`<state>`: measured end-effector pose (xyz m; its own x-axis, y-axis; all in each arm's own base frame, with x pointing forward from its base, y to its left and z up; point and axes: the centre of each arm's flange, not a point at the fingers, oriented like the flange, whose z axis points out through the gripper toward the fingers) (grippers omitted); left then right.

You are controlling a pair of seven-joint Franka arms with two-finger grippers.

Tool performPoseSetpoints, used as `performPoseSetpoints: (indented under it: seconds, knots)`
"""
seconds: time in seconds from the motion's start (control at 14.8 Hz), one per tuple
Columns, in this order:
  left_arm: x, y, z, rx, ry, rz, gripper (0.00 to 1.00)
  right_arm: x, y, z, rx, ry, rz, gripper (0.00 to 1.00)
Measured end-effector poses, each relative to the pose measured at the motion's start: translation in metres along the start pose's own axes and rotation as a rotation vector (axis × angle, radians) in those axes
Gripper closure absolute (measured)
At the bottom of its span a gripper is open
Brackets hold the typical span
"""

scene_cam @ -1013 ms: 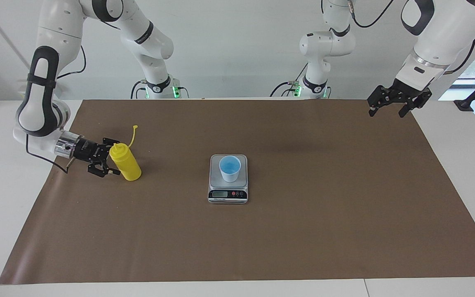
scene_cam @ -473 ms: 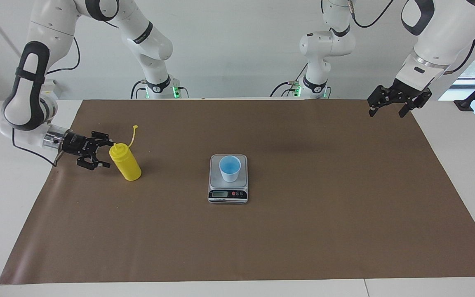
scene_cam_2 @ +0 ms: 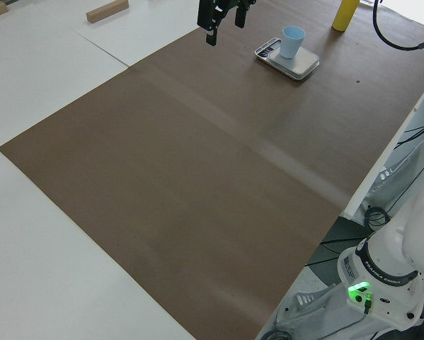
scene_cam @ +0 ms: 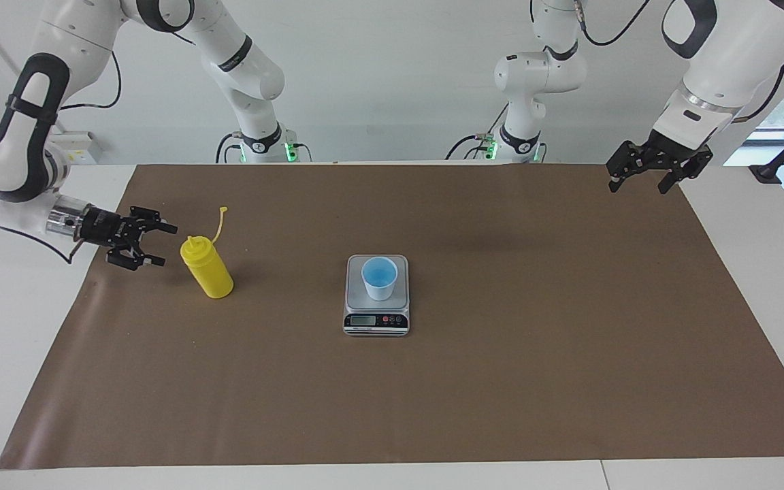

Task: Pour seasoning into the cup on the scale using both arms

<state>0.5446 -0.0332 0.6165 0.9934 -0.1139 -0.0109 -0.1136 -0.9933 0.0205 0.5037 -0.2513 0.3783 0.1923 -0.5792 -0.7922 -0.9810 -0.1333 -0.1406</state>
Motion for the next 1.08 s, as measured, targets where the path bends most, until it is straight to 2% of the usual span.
performPoseSetpoints:
  seconds: [0.34, 0.54, 0.81, 0.95, 1.08]
  knots:
    - [0.000, 0.000, 0.000, 0.000, 0.000, 0.000, 0.00, -0.118, -0.048, -0.030, -0.117, 0.181, -0.211, 0.00]
    - [0.000, 0.000, 0.000, 0.000, 0.000, 0.000, 0.00, -0.156, -0.072, -0.029, -0.194, 0.276, -0.293, 0.00]
    - [0.000, 0.000, 0.000, 0.000, 0.000, 0.000, 0.00, -0.223, -0.103, -0.006, -0.356, 0.456, -0.428, 0.00]
    - [0.000, 0.000, 0.000, 0.000, 0.000, 0.000, 0.00, -0.257, -0.109, 0.009, -0.398, 0.501, -0.490, 0.00]
    - [0.000, 0.000, 0.000, 0.000, 0.000, 0.000, 0.00, -0.270, -0.109, 0.012, -0.399, 0.515, -0.513, 0.00]
